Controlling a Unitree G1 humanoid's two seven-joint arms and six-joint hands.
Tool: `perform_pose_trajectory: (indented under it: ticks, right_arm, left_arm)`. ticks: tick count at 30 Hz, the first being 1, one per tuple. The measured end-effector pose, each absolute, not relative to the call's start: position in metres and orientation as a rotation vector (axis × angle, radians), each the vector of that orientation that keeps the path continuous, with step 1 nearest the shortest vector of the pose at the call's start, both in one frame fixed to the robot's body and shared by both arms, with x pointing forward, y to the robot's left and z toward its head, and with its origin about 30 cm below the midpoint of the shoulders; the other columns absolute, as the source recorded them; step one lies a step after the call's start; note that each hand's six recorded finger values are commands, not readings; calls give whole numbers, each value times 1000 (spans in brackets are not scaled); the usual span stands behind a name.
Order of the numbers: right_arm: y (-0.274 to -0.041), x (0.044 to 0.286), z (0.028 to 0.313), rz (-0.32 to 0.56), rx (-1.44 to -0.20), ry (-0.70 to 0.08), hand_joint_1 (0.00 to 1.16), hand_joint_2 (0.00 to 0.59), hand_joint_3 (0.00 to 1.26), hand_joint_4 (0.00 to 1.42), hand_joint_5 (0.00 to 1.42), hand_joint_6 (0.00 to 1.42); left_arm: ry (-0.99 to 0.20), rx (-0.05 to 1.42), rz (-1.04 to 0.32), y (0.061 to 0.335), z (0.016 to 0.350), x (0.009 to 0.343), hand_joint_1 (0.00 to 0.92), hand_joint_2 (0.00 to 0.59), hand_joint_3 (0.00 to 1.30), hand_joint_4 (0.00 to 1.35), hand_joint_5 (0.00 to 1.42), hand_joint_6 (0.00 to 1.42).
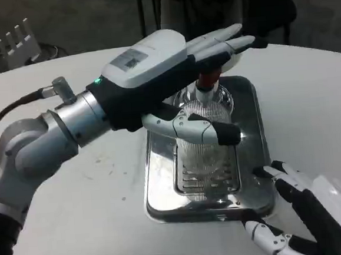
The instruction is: Grasp the cup under the faucet to collect the drink, then remove the cup.
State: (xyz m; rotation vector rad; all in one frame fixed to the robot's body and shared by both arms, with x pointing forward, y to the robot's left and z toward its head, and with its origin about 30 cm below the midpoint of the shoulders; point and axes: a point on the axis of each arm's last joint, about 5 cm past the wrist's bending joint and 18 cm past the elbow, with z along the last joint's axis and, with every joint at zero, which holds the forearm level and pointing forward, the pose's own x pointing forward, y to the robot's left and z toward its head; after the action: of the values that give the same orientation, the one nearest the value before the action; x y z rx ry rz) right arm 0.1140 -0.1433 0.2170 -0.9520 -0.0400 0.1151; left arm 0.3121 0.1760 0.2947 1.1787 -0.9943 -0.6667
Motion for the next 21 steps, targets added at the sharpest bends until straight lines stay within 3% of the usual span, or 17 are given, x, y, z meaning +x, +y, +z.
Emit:
perform_pose_trajectory:
  ticks: [10,15,21]
  right_arm:
    - [-145,111,215,128,-908,-20,266,433,123,0,0,63]
    - [-145,114,211,130,-775,-80,388,327,67,0,23,105]
    - [-135,131,205,142,-656,-160,442,302,25,0,39,125]
  left_arm:
    - [-1020,1230,-653,175,297,310,0,93,93,0,22,240]
    - [-1035,1252,-663,173,298,307,0,92,93,0,15,239]
    - [-1033,1271,-670,172,300,304,0,92,93,0,11,239]
